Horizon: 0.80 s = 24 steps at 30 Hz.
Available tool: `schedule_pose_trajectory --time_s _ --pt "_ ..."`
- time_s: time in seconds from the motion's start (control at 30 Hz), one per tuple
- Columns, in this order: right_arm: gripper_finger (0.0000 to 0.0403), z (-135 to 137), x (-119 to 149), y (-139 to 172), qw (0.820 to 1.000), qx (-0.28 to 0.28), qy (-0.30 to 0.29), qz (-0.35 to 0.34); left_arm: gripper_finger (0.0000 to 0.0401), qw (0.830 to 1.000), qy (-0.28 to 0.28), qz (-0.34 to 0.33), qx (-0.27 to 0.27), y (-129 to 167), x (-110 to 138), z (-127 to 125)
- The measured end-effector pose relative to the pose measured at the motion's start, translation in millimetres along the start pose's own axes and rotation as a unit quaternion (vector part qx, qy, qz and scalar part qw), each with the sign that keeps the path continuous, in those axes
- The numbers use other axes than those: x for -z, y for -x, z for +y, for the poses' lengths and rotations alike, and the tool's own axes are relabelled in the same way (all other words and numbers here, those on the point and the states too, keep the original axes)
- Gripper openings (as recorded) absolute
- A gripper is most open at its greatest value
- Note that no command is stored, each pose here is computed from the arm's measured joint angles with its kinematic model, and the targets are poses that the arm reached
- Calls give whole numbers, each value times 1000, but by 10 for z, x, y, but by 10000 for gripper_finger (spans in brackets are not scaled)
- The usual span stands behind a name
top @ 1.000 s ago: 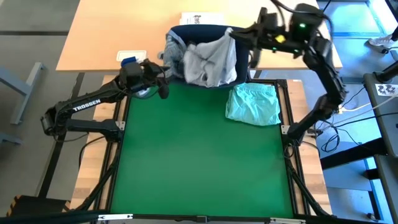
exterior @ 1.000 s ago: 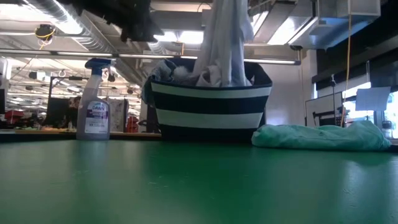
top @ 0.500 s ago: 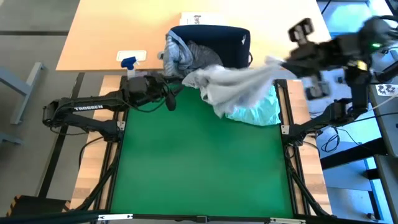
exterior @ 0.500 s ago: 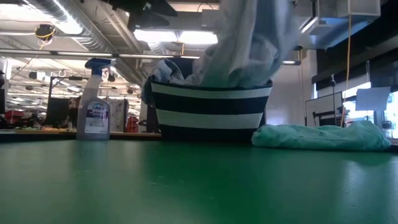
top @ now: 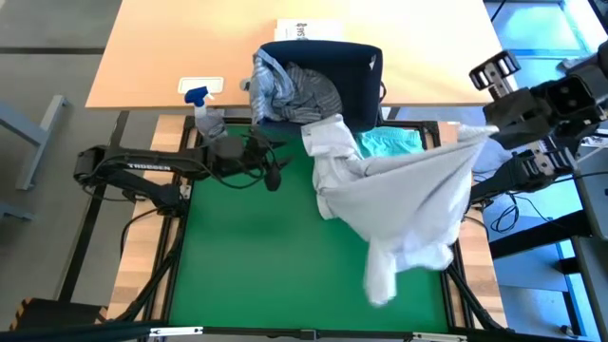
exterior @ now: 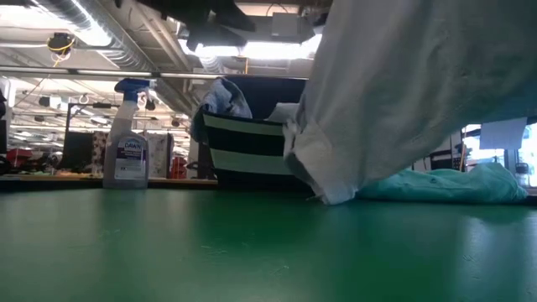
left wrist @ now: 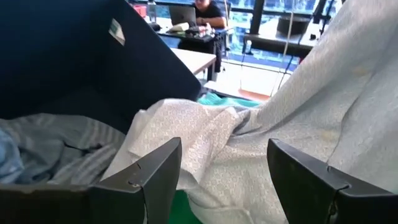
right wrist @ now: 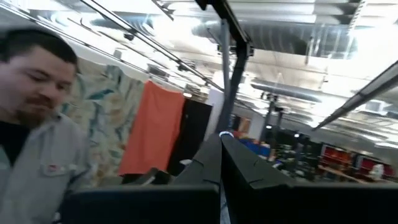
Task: Fold laundry
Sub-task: Remove the white polo shirt from the blue laundry bin
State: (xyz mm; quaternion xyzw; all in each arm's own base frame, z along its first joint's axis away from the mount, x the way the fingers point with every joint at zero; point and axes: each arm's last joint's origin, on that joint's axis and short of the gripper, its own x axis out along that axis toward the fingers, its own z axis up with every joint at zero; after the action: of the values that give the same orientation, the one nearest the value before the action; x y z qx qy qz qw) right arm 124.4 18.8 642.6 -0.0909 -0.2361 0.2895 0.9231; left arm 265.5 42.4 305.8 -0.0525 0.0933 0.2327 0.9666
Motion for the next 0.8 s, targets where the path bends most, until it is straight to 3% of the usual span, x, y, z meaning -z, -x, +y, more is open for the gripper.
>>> schedule_pose_trajectory --time_s 0.4,0.6,0.8 --pt "1 66 19 -67 999 -30 -26 -6 231 1000 0 20 1 -80 85 -39" --pt "1 57 23 -70 1000 -17 -24 -5 231 993 109 46 -5 -171 170 4" --pt "1 58 24 -68 1000 -17 -12 -4 231 968 212 137 19 -503 558 -90"
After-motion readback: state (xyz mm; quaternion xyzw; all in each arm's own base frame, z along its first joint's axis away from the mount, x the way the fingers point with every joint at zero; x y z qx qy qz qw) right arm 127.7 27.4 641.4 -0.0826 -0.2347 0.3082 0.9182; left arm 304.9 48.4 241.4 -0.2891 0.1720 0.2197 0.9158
